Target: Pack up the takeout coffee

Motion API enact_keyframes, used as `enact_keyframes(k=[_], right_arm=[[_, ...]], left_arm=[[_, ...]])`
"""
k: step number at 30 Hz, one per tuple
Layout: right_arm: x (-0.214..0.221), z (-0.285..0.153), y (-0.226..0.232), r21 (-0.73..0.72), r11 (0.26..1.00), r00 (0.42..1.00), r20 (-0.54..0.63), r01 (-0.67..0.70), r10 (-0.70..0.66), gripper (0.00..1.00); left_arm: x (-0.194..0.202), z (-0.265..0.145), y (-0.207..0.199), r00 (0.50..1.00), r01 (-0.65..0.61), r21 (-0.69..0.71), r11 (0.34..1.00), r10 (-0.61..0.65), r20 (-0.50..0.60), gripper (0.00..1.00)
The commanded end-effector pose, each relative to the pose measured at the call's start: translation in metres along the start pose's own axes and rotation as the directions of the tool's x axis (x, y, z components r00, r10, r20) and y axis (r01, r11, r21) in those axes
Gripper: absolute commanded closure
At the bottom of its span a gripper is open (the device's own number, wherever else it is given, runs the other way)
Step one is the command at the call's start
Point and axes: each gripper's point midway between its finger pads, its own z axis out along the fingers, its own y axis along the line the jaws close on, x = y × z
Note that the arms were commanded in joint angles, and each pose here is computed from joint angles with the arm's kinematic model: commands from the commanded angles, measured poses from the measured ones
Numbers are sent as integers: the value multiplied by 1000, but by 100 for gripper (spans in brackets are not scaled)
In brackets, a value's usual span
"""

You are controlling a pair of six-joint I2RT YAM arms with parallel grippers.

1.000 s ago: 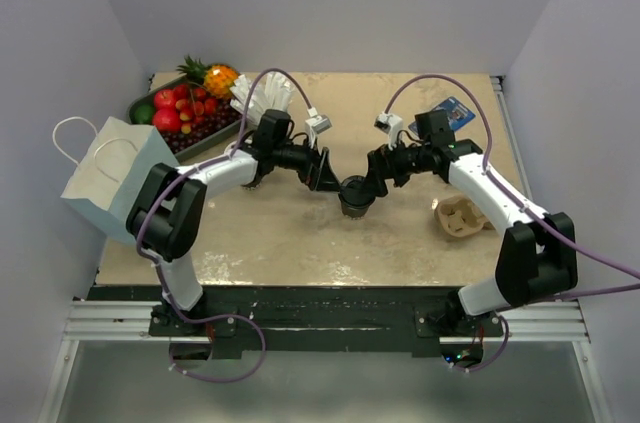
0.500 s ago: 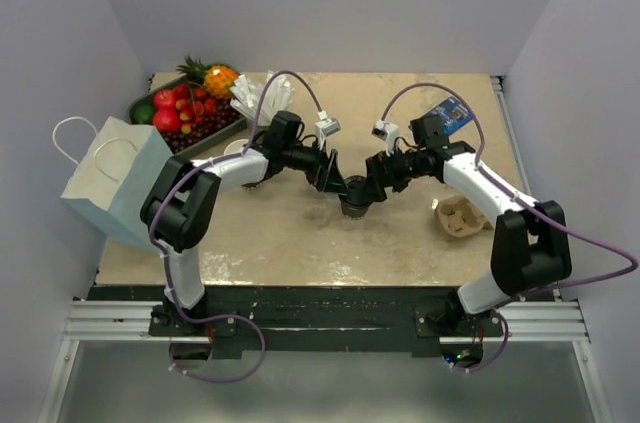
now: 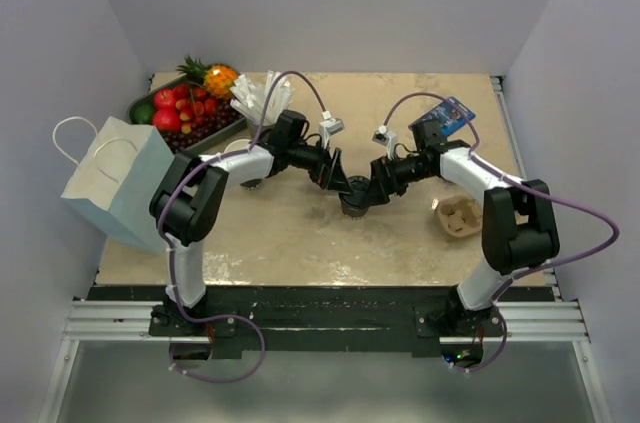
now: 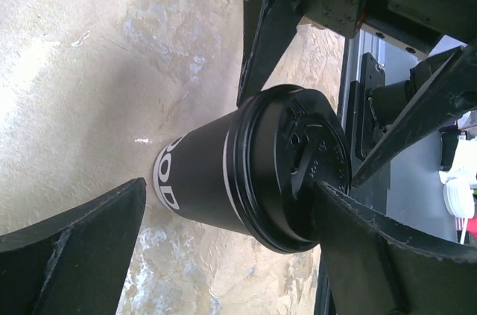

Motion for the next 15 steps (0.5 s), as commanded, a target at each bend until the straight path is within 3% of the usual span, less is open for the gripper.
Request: enact_keyframes(k=[1, 6, 15], right_arm=[[10, -2, 0, -62, 998, 999, -35, -8, 6, 9], [-8, -27, 10, -164, 986, 998, 62, 19, -8, 6], [3, -28, 1, -185, 982, 999, 20, -41, 45, 8]], left_arm=[[-1, 5, 18, 1000, -8, -61, 998, 7, -8, 4], [0, 6, 23, 1000, -12, -74, 997, 11, -10, 5], [1, 7, 24, 1000, -7, -75, 997, 6, -12, 5]])
